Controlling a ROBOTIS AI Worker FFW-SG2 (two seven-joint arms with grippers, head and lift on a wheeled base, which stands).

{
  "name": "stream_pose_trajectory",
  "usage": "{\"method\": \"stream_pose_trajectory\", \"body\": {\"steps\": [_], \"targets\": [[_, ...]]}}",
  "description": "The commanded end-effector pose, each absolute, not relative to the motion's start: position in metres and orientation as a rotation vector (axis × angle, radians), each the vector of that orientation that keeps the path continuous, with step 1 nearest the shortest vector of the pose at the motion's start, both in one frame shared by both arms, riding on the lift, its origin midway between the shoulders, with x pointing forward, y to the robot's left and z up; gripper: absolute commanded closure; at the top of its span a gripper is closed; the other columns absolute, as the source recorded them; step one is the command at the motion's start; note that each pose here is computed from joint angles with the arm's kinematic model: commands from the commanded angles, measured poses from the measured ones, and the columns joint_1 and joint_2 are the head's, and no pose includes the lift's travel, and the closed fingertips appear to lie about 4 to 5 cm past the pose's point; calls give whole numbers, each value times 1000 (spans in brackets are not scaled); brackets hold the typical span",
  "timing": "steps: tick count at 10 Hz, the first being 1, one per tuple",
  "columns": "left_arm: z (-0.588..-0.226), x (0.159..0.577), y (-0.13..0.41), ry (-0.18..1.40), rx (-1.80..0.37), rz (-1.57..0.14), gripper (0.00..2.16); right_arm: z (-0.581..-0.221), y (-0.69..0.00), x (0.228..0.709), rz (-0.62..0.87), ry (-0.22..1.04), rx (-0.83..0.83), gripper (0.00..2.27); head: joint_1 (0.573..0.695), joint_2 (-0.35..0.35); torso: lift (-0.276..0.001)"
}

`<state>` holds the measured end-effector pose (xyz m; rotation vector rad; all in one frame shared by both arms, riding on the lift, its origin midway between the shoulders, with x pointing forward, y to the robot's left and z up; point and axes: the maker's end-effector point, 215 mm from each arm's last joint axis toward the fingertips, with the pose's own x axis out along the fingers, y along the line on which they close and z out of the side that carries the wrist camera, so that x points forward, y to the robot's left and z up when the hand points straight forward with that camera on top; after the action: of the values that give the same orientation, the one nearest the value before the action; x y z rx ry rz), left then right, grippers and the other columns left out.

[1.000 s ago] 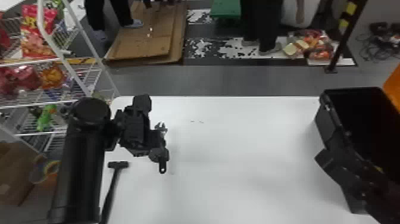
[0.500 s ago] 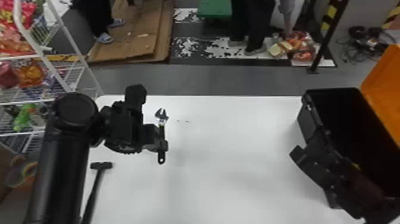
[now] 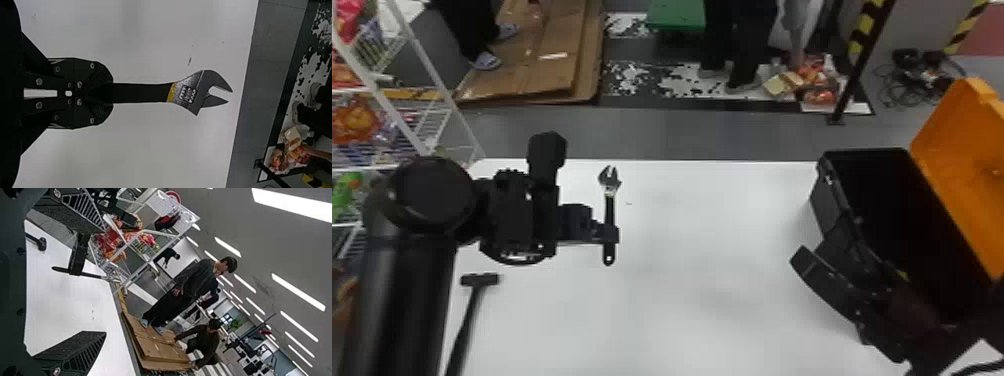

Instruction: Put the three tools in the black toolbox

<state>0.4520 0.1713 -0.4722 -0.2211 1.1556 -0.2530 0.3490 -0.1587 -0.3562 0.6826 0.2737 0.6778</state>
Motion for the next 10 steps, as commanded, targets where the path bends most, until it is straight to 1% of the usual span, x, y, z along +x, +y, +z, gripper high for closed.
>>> {"method": "stream_pose_trajectory", "body": {"steps": [1,4,6,10], "targets": [[-474,446,167,1152,-231,-284,1237,-358,-156,348,679,284,677,80,695,20,-55],[-456,443,145,1105,-304,-419,1237,-362,-147,347,689,313,679,80,695,-6,-55],[-448,438,131,1092,-359,-505,1237,-357,-146,348,690,309,670,80,695,-15,-55],[-418,414,104,1034,-492,-717,1237,-355,-141,351,701,318,665,80,695,-57,-55]]}}
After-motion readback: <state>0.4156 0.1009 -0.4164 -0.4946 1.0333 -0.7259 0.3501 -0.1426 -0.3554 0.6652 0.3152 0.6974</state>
